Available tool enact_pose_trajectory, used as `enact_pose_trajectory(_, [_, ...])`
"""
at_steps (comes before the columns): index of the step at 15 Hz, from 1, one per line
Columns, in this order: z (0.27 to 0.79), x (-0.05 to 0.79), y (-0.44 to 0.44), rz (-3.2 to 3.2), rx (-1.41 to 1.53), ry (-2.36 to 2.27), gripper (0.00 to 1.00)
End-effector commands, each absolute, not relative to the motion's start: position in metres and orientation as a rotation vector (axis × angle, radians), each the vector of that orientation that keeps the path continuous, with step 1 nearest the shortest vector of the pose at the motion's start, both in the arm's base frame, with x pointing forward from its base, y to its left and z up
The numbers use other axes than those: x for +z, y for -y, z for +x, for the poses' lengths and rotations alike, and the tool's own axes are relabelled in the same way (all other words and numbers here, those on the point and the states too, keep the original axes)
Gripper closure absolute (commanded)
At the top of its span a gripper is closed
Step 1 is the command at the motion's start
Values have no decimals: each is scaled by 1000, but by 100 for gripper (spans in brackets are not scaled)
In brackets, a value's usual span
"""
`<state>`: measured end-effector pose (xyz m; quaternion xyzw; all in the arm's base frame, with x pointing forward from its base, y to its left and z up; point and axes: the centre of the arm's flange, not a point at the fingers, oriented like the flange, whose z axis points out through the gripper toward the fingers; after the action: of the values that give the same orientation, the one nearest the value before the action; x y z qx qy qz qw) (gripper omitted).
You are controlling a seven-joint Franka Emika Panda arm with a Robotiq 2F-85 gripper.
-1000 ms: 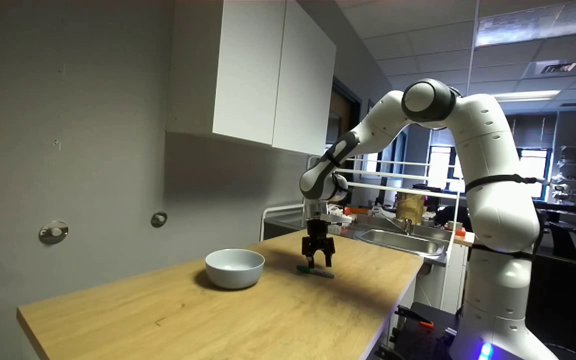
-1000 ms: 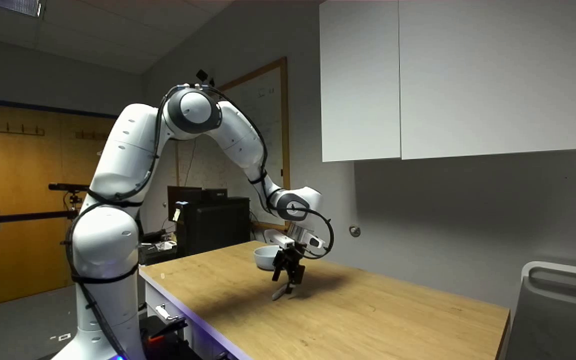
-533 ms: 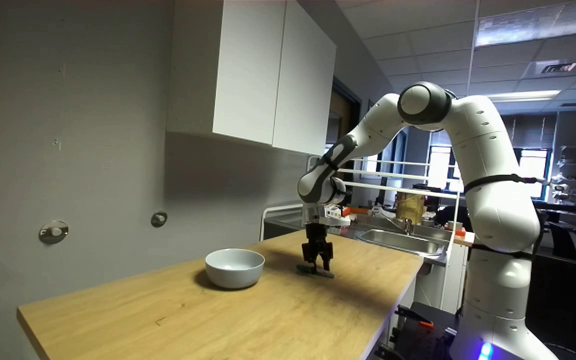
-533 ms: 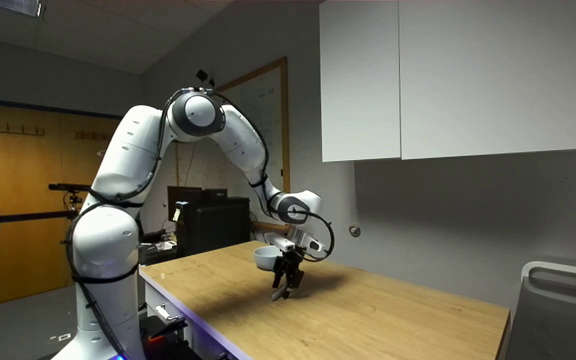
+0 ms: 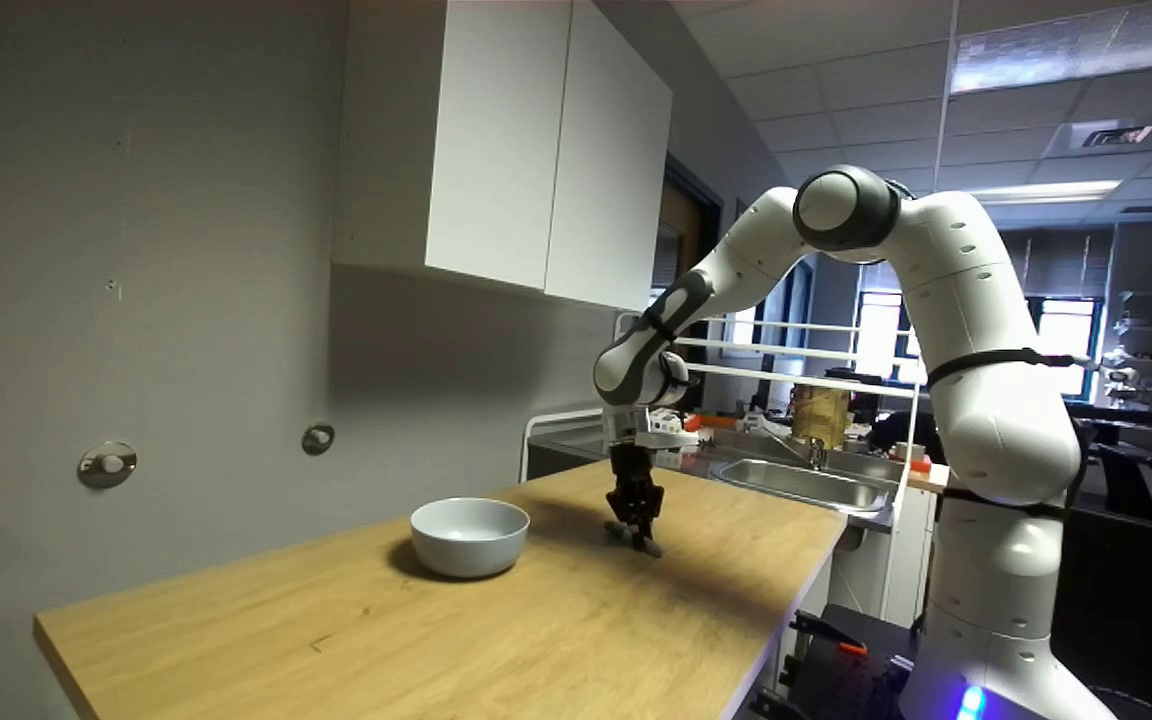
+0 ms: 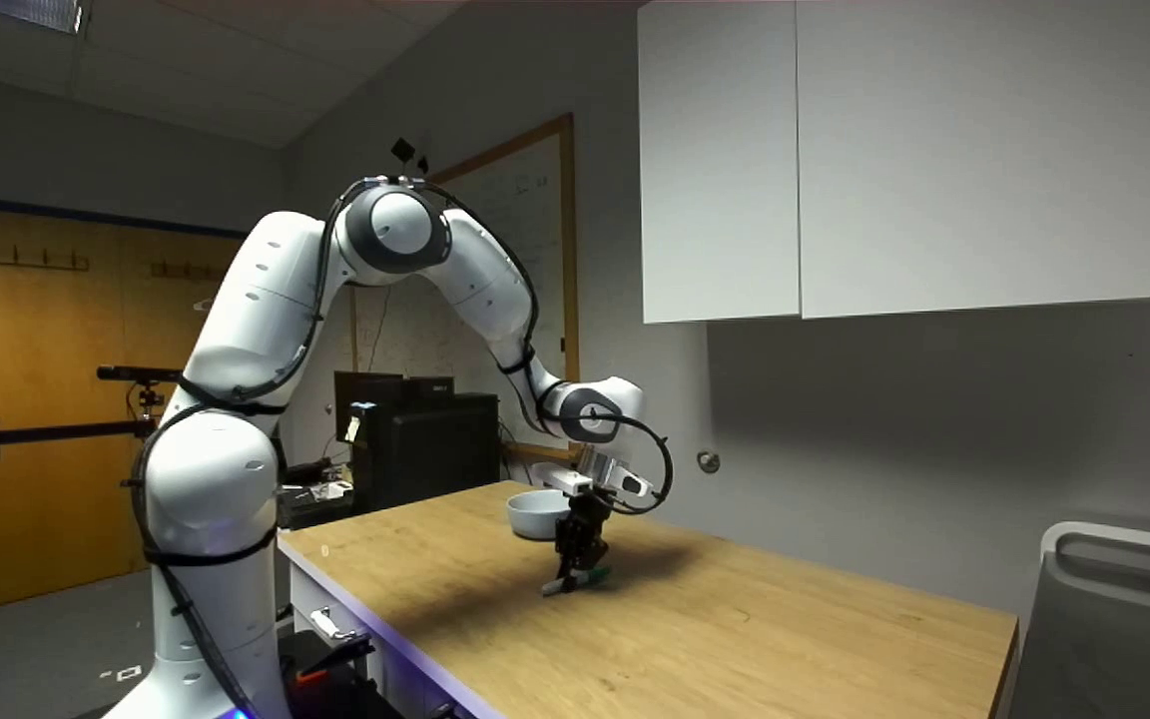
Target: Put the pen in the bowl
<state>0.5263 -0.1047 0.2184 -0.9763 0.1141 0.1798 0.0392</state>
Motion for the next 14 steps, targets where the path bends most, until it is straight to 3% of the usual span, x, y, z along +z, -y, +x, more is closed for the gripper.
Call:
enact_pose_trajectory(1, [537,247,79,-3024,473,-480,86])
enact_pose_trajectory(10, [579,363,-28,-3153,-96,-781,86])
enact_pose_trajectory(14, [610,389,-63,-3063,-193,-851,86])
